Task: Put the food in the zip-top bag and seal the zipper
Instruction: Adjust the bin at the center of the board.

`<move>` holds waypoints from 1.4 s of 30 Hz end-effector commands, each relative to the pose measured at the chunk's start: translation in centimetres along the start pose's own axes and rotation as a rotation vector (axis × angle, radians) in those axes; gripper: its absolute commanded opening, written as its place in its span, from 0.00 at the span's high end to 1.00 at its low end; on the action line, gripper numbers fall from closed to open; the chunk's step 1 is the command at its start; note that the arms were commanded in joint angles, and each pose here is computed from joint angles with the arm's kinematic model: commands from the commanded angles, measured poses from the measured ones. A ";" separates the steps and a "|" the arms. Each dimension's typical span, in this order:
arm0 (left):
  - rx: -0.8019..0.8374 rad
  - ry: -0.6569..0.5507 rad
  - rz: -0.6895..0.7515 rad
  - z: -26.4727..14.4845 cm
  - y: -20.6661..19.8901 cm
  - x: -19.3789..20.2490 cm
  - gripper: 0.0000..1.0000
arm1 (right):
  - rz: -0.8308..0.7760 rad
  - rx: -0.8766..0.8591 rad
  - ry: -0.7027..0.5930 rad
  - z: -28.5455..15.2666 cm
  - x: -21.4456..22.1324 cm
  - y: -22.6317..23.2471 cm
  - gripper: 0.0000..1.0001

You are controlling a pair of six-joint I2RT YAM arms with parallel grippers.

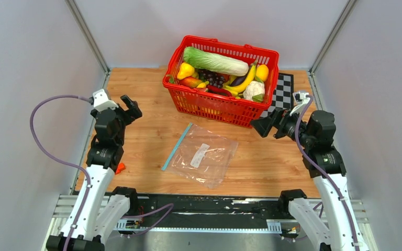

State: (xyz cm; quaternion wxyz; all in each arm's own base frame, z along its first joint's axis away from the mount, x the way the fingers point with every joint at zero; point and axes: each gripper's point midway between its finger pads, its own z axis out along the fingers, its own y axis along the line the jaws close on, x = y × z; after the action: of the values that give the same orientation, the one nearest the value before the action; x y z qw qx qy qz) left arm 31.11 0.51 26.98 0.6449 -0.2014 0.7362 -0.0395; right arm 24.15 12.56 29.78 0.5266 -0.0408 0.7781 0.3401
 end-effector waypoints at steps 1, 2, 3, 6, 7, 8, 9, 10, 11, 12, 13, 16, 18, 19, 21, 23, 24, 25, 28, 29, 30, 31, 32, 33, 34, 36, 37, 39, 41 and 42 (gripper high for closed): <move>0.042 -0.027 -0.070 -1.2 -1.0 -1.8 0.00 | -0.017 -0.204 0.046 -0.8 -0.1 4.2 0.03; 0.099 -0.028 -0.054 -1.5 -1.8 -1.6 0.00 | -0.021 -0.220 0.059 -0.7 0.3 4.4 0.05; 0.173 -0.033 -0.021 -1.7 -2.8 -1.3 0.00 | -0.027 -0.228 0.072 -0.7 0.6 4.5 0.06; 0.324 -0.035 -0.006 -2.0 -5.1 -0.7 0.00 | -0.033 -0.236 0.117 -0.5 1.6 4.6 0.07; 0.348 -0.015 -0.006 -2.0 -5.6 -0.2 0.00 | -0.037 -0.239 0.122 -0.4 1.8 4.6 0.07; 0.377 0.005 0.003 -1.9 -6.2 0.1 0.00 | -0.044 -0.244 0.121 -0.2 1.7 4.6 0.08; 0.400 0.024 0.015 -1.8 -6.6 0.4 0.00 | -0.056 -0.255 0.120 -0.1 1.6 4.8 0.08; 0.415 0.043 0.030 -1.7 -6.9 0.7 0.00 | -0.074 -0.265 0.116 0.1 1.3 5.0 0.08; 0.427 0.062 0.042 -1.5 -7.1 1.1 0.00 | -0.086 -0.265 0.115 0.4 1.1 5.1 0.08; 0.432 0.082 0.050 -1.1 -7.2 1.6 0.00 | -0.097 -0.263 0.121 0.8 0.8 5.0 0.08; 0.445 0.091 0.054 -1.0 -7.5 1.7 0.00 | -0.106 -0.268 0.124 1.1 0.5 5.1 0.08; 0.491 0.108 0.057 -0.6 -8.4 2.1 0.00 | -0.135 -0.255 0.163 3.0 0.3 5.5 0.07; 0.528 0.126 0.069 -0.6 -9.2 2.2 0.00 | -0.216 -0.225 0.195 4.6 -0.2 6.6 0.07; 0.542 0.136 0.073 -0.5 -9.4 2.4 0.00 | -0.260 -0.216 0.242 5.5 0.3 7.3 0.06; 0.558 0.151 0.074 -0.4 -9.7 2.6 0.00 | -0.325 -0.191 0.330 7.3 1.5 8.2 0.06; 0.570 0.167 0.073 -0.4 -9.9 3.0 0.00 | -0.338 -0.146 0.383 9.4 2.7 8.0 0.06; 0.577 0.173 0.076 -0.3 -10.0 3.1 0.00 | -0.333 -0.146 0.403 10.4 3.4 7.9 0.06; 0.581 0.173 0.082 -0.3 -10.1 3.1 0.00 | -0.329 -0.147 0.420 11.3 4.0 7.6 0.06; 0.579 0.172 0.107 -0.4 -9.9 3.0 0.00 | -0.352 -0.052 0.446 13.8 4.7 5.4 0.05; 0.579 0.172 0.110 -0.5 -9.9 3.1 0.00 | -0.379 0.015 0.438 14.5 4.5 4.0 0.04; 0.580 0.165 0.109 -0.5 -9.9 3.0 0.00 | -0.405 0.097 0.419 15.0 4.0 2.4 0.02; 0.580 0.165 0.101 -0.4 -9.9 3.1 0.00 | -0.423 0.176 0.391 15.6 3.3 0.8 0.01; 0.580 0.174 0.093 -0.4 -9.8 3.4 0.00 | -0.434 0.259 0.374 15.9 2.7 -1.0 0.00; 0.595 0.159 0.084 -0.4 -10.2 3.1 0.00 | -0.431 0.319 0.371 16.1 2.5 -2.4 0.00; 0.603 0.161 0.079 -0.3 -10.3 3.2 0.00 | -0.424 0.365 0.366 16.0 2.1 -3.6 0.00; 0.615 0.168 0.077 -0.4 -10.6 3.2 0.00 | -0.420 0.402 0.379 15.4 2.1 -4.9 0.00; 0.613 0.169 0.078 -0.4 -10.6 3.2 0.00 | -0.435 0.370 0.396 15.1 2.5 -4.7 0.00; 0.585 0.169 0.084 -0.2 -10.1 3.1 0.00 | -0.430 0.173 0.471 14.4 5.1 -2.0 0.04; 0.532 0.206 0.094 -0.2 -9.0 4.1 0.00 | -0.406 0.047 0.510 13.3 7.3 0.4 0.05; 0.507 0.214 0.096 -0.1 -8.5 4.3 0.00 | -0.362 -0.049 0.522 12.8 8.7 2.6 0.08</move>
State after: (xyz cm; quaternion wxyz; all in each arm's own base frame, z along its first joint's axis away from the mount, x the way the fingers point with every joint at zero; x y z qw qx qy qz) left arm 32.68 -9.85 24.84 0.5867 0.0181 0.7740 -0.2374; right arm 33.68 20.88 19.74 0.3678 -0.2159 0.8948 0.1320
